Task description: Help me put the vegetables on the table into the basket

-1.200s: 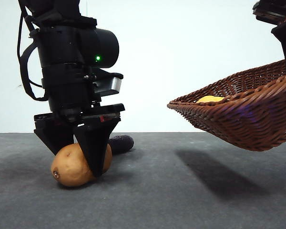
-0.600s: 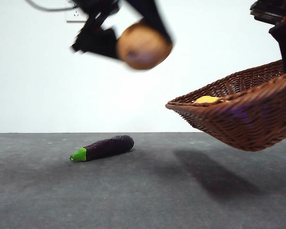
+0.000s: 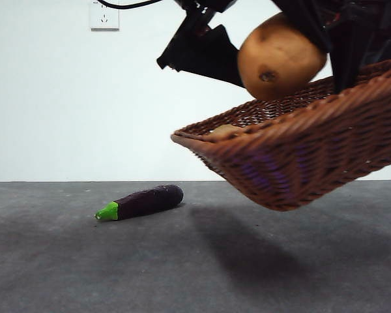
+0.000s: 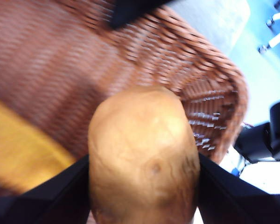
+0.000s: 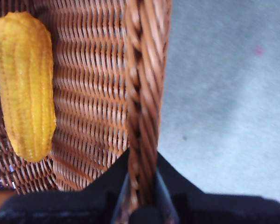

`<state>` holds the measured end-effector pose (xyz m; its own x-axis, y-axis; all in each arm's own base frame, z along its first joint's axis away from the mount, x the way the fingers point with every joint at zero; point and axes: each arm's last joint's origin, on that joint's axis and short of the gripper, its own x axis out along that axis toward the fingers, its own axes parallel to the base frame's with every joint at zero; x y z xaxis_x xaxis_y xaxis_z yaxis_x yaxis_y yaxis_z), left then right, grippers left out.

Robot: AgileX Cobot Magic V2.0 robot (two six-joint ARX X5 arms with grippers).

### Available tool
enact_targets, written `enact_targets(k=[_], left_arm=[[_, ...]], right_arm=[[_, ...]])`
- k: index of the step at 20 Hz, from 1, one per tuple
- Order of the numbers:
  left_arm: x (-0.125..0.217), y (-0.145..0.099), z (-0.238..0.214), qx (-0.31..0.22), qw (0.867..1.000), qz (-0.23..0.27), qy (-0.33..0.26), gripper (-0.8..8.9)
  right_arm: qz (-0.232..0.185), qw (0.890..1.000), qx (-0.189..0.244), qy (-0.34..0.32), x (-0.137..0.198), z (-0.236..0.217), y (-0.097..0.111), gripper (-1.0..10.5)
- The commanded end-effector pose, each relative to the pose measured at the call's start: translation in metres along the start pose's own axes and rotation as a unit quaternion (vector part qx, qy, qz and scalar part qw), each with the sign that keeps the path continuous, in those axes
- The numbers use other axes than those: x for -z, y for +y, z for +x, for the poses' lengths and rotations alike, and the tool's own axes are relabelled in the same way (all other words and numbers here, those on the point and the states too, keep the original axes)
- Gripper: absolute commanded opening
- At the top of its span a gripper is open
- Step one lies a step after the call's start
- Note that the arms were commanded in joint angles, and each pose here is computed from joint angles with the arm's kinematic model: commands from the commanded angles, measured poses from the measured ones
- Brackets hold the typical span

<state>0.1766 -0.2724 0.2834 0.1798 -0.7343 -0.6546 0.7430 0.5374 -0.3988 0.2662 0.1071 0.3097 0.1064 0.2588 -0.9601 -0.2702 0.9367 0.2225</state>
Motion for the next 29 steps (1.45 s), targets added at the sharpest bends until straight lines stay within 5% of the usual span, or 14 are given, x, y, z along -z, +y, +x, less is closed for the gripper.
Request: enact_targets(k=[1, 3, 5, 12, 16, 23, 29], left_arm=[[0.003, -0.002, 0.006, 0.002, 1.0, 0.005, 0.009, 1.11], [0.003, -0.002, 0.007, -0.002, 1.0, 0.004, 0.01, 4.3], [0.003, -0.002, 0.007, -0.002, 1.0, 0.005, 0.01, 5.41], [-0.007, 0.008, -0.009, -0.029, 0.999, 0.034, 0.028, 5.39], [-0.03, 0.032, -0.042, -0.164, 0.985, 0.04, 0.021, 5.39], [-0.04, 0.133, -0.061, -0.276, 0.96, -0.02, 0.026, 5.39], [-0.034, 0.202, -0.025, -0.251, 0.965, -0.019, 0.068, 5.39]], right_arm=[[0.004, 1.0, -0.003, 0.001, 0.0, 0.002, 0.005, -0.2], [0.0, 1.0, -0.004, 0.002, 0.0, 0.003, 0.009, -0.2], [0.001, 1.0, -0.005, 0.003, 0.001, 0.003, 0.009, -0.2], [-0.009, 1.0, -0.003, 0.005, 0.001, 0.003, 0.008, -0.2], [0.003, 1.0, 0.026, 0.003, 0.0, 0.001, -0.004, -0.2], [0.039, 0.999, 0.036, 0.001, 0.0, -0.007, -0.036, -0.2], [0.047, 0.998, 0.039, -0.002, 0.0, -0.009, -0.048, -0.2]])
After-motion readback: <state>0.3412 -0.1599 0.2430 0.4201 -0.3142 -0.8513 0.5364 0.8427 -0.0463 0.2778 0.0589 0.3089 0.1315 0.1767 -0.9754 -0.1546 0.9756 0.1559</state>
